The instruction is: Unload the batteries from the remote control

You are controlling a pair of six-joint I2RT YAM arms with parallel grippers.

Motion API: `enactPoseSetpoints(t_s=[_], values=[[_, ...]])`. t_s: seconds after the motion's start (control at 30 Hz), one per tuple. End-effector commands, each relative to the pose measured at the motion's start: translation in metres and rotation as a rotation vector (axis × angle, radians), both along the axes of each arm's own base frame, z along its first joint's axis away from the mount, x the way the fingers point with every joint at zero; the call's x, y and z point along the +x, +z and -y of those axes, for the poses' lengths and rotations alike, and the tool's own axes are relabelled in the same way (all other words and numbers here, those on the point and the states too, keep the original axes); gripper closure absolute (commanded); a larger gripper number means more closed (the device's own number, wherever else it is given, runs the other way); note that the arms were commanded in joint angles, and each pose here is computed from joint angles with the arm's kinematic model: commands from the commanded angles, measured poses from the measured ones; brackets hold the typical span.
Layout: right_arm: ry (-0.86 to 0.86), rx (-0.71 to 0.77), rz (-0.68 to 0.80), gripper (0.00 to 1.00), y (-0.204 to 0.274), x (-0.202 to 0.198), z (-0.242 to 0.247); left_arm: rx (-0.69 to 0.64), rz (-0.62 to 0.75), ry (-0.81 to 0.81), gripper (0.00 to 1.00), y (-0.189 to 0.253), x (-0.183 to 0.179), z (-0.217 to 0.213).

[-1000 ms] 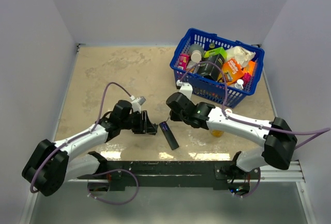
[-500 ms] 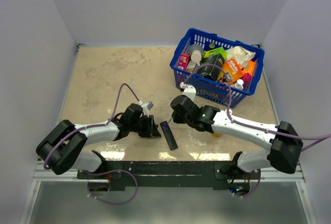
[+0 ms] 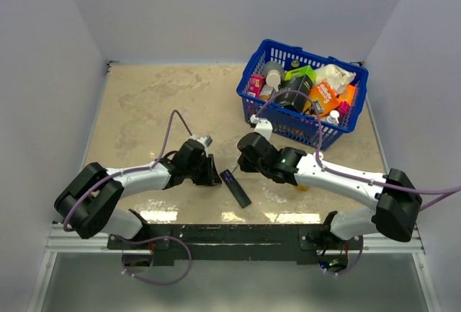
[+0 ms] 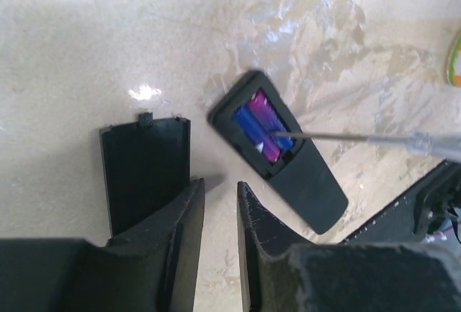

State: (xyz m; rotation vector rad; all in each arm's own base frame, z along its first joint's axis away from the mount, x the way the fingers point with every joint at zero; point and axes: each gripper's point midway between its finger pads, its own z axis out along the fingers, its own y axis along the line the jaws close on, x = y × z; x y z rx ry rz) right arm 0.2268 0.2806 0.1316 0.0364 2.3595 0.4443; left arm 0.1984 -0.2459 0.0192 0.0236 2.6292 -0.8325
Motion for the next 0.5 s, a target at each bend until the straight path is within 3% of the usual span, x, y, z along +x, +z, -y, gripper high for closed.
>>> enactPoseSetpoints(t_s=[0.0,0.17,0.47], values=[[0.016,0.052,0.003,1.00,0.004,0.000,-0.012,0.130,0.013,0.066,0.71,-0.014,0.011,-0.019],[0.017,0.062,0.015,1.00,0.008,0.001,-0.012,0.232,0.033,0.147,0.70,-0.016,0.020,-0.039],[0.030,0.061,0.013,1.00,0.007,-0.004,-0.009,0.019,0.017,0.099,0.70,0.003,0.002,-0.014]])
